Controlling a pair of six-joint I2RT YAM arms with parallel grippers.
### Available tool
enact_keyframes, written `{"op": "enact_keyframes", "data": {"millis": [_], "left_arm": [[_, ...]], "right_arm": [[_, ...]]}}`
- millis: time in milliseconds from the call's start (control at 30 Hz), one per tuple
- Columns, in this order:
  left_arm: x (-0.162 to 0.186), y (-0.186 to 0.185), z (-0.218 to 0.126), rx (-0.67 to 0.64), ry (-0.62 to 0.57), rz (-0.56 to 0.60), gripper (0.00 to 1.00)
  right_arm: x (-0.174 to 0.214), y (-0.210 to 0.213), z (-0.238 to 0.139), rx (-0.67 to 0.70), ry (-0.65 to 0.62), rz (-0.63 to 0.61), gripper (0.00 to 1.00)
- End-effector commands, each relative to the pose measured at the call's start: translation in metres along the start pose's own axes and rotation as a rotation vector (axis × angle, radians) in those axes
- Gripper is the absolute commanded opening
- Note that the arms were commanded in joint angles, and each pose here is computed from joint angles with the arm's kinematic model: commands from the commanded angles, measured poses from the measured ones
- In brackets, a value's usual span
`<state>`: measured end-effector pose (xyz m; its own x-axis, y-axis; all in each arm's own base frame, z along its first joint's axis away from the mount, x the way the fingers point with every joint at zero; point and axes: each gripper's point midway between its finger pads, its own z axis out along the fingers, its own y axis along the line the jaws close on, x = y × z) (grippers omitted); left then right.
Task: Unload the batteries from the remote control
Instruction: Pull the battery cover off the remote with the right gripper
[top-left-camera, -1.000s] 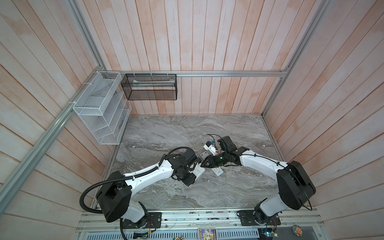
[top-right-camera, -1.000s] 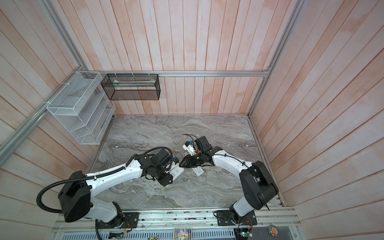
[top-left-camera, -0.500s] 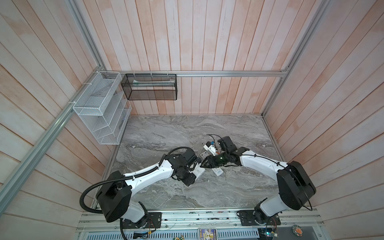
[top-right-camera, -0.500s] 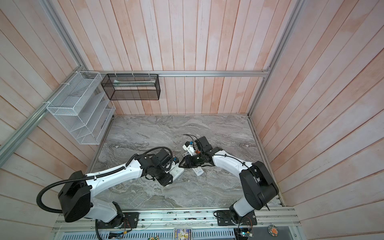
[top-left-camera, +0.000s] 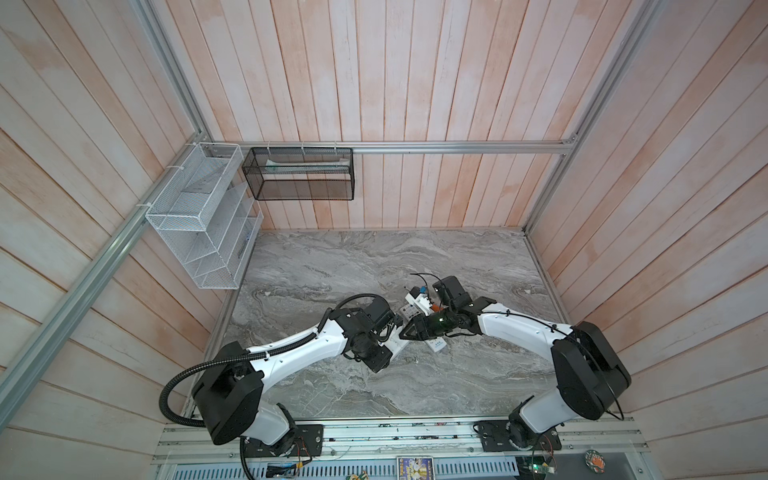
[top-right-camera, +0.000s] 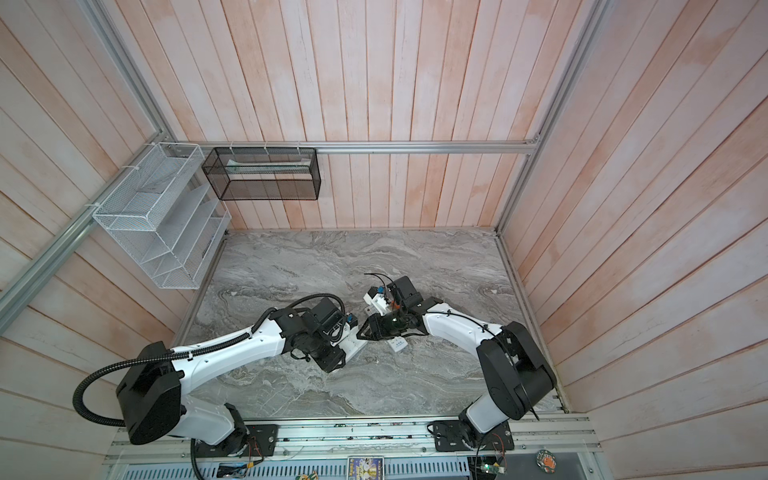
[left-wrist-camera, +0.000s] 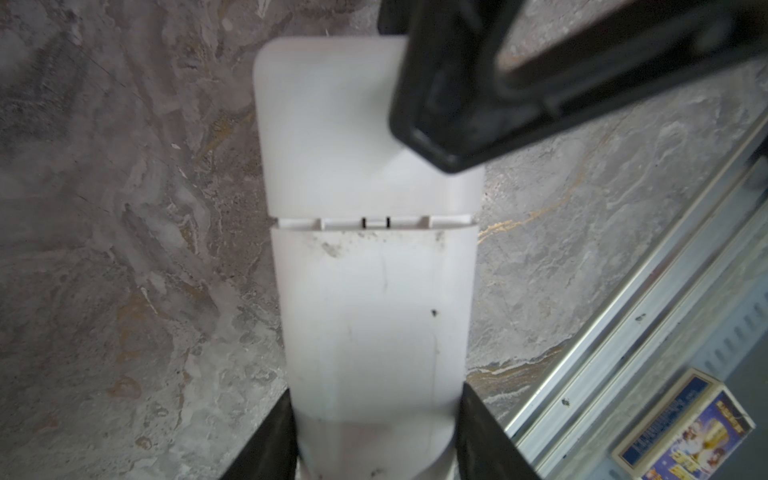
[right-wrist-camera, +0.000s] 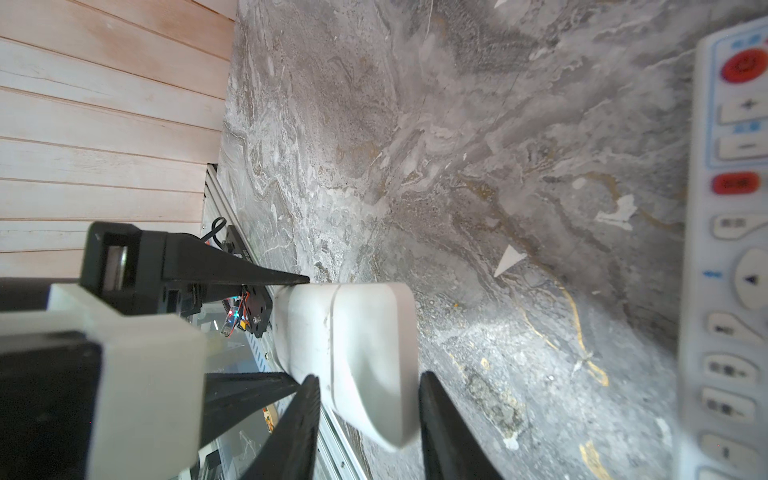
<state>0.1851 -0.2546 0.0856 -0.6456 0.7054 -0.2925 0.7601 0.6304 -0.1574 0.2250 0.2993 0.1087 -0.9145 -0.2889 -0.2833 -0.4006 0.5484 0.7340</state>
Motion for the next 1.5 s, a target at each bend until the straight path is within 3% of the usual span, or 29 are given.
{"op": "enact_keyframes", "data": {"millis": [0, 233, 833, 1100, 1233, 1467], "left_arm": [[0.004, -0.001, 0.004, 0.016, 0.016, 0.003, 0.37], [0.006, 0.0, 0.007, 0.011, 0.03, -0.001, 0.37], [0.005, -0.001, 0.005, 0.012, 0.023, 0.0, 0.36], [0.004, 0.0, 0.004, 0.01, 0.019, 0.001, 0.36], [0.003, -0.001, 0.003, 0.01, 0.015, 0.002, 0.36], [0.004, 0.001, 0.003, 0.001, 0.015, 0.0, 0.36]], "right_arm": [[0.0, -0.001, 0.002, 0.007, 0.003, -0.001, 0.34], [0.0, 0.011, 0.001, -0.054, -0.006, -0.008, 0.28], [0.007, 0.004, 0.01, -0.057, 0.023, 0.003, 0.33], [0.006, 0.005, 0.013, -0.061, 0.028, -0.001, 0.2], [0.004, 0.004, 0.012, -0.048, 0.024, -0.008, 0.09], [-0.01, 0.013, -0.006, -0.056, -0.032, -0.028, 0.06]]}}
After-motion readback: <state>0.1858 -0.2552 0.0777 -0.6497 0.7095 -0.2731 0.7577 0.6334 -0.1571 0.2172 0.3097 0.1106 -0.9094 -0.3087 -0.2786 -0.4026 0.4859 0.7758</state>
